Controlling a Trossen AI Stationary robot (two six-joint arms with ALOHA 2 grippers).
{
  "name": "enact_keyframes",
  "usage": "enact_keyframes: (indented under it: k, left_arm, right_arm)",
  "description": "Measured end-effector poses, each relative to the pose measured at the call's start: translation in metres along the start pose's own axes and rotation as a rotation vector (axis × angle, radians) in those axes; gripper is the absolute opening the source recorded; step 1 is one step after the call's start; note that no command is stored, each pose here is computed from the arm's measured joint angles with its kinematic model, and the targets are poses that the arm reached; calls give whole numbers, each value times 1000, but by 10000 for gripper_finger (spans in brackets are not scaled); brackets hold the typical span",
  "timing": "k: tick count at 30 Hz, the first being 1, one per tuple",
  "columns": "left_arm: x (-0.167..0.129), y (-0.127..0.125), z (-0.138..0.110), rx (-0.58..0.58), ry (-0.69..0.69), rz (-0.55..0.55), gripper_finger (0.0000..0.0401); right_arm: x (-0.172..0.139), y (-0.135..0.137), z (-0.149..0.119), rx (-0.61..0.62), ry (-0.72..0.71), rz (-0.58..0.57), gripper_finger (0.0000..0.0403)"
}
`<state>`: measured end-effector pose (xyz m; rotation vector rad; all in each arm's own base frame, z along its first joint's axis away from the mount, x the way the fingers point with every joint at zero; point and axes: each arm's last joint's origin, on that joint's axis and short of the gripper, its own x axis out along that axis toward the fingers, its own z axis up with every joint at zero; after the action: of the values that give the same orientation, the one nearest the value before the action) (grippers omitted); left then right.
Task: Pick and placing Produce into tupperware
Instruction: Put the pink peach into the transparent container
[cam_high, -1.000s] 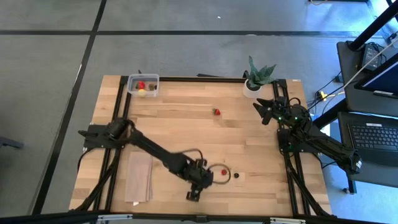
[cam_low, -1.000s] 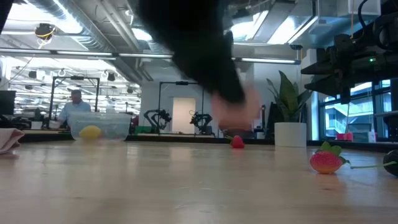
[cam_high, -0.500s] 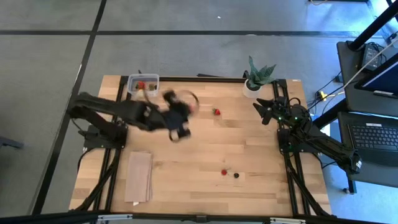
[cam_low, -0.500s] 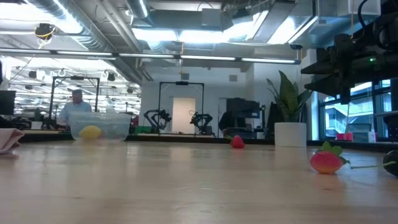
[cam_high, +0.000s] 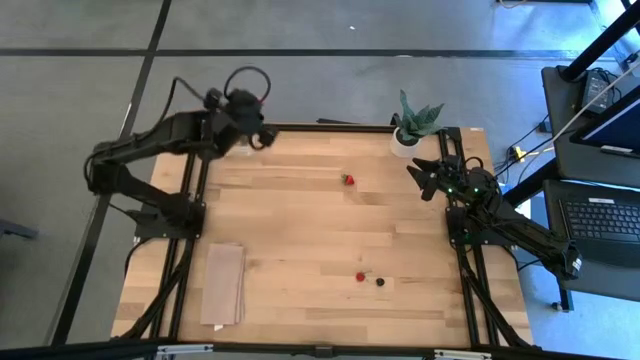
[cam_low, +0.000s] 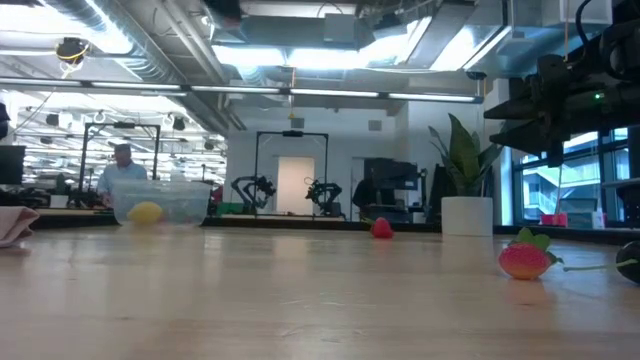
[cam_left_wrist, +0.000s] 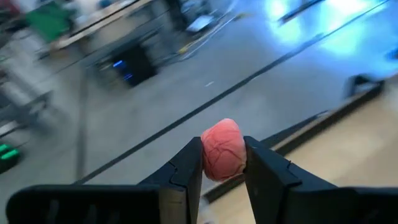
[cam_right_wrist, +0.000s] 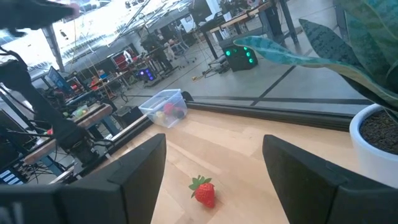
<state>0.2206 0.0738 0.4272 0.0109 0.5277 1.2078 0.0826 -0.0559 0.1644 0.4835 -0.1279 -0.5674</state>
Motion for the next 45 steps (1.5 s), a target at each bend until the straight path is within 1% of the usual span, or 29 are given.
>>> enact_keyframes:
  k: [3,5,9,13,18,24,29,33,38,45]
  left_arm:
    - [25,10,-6,40,104,94,96]
    - [42,17,-8,36,161,132,96]
    - [78,30,-13,5,293,151,96]
    - [114,39,-28,-1,431,173,96]
    - [149,46,-61,5,630,161,99]
    - [181,50,-108,24,798,211,111]
    - [202,41,-148,51,881,219,115]
    - [214,33,-171,79,928,221,111]
    - [222,27,-179,99,947,219,108]
    - [224,26,-178,94,926,216,131]
  right_arm:
    - [0,0,0,-1,0,0,269]
    - [0,0,0,-1,0,0,269]
    - [0,0,0,-4,0,0,269]
    - [0,0,0,-7,0,0,269]
    - [0,0,0,-8,0,0,269]
    - [0,0,0,-27,0,0,269]
    - [0,0,0,-30,0,0,269]
    - [0,0,0,-30,0,0,269]
    - [0,0,0,-30,0,0,269]
    - [0,0,0,-30,0,0,269]
